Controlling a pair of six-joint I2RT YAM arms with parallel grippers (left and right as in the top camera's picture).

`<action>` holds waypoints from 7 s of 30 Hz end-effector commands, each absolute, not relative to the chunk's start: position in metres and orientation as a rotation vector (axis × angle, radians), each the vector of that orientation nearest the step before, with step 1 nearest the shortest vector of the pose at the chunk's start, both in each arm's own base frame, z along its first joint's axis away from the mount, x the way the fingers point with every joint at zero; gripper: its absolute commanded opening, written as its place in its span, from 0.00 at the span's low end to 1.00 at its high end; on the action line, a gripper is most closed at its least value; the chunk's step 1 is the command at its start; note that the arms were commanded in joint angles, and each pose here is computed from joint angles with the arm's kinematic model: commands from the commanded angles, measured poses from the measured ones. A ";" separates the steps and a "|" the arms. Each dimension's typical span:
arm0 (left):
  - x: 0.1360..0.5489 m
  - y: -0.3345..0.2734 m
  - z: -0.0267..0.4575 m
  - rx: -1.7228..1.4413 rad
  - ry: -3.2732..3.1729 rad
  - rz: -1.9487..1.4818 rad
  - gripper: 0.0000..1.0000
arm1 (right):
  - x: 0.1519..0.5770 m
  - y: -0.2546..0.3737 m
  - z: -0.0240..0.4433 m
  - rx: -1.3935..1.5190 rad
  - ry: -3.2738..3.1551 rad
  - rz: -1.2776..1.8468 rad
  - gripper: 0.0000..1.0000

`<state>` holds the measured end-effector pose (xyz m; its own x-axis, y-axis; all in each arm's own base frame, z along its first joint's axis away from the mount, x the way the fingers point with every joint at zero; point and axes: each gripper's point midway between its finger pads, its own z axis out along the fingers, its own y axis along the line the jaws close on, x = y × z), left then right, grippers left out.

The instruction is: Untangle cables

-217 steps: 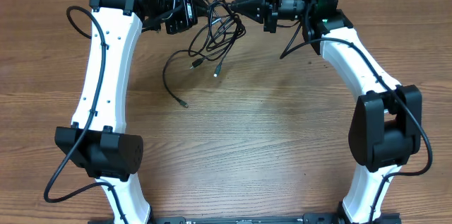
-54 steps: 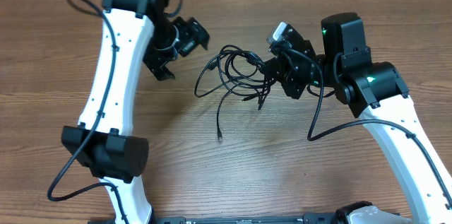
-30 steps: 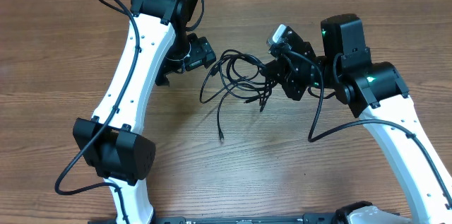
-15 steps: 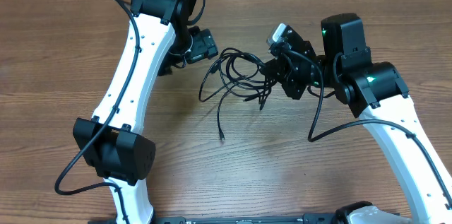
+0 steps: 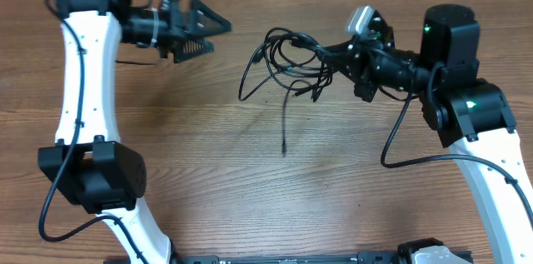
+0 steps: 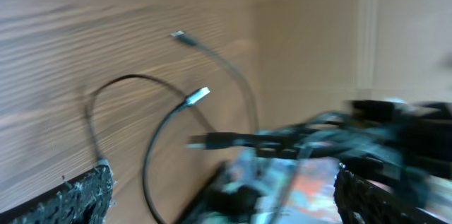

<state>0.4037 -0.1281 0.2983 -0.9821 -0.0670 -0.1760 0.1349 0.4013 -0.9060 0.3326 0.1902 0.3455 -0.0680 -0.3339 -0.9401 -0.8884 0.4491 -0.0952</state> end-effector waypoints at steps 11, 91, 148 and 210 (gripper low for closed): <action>0.390 -0.138 0.380 -0.169 2.197 -2.220 1.00 | 0.330 0.202 0.416 -1.166 1.212 0.597 0.04; 0.390 -0.185 0.344 0.804 1.962 -1.548 0.04 | 0.378 0.199 0.339 -0.926 1.673 0.771 0.57; 0.400 -0.153 0.280 0.642 2.426 -1.189 0.99 | 0.402 0.221 0.223 -1.193 1.844 0.551 0.04; 0.372 -0.229 0.245 1.685 1.978 -0.630 0.64 | 0.332 0.240 0.199 -0.967 2.252 1.033 0.04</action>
<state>0.3771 -0.2229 0.2273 -0.1811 0.7953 -0.5785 0.9826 0.1714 -0.0718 0.3321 0.2370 0.1879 -0.6612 -0.4120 -0.6270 -0.7398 0.4968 0.4537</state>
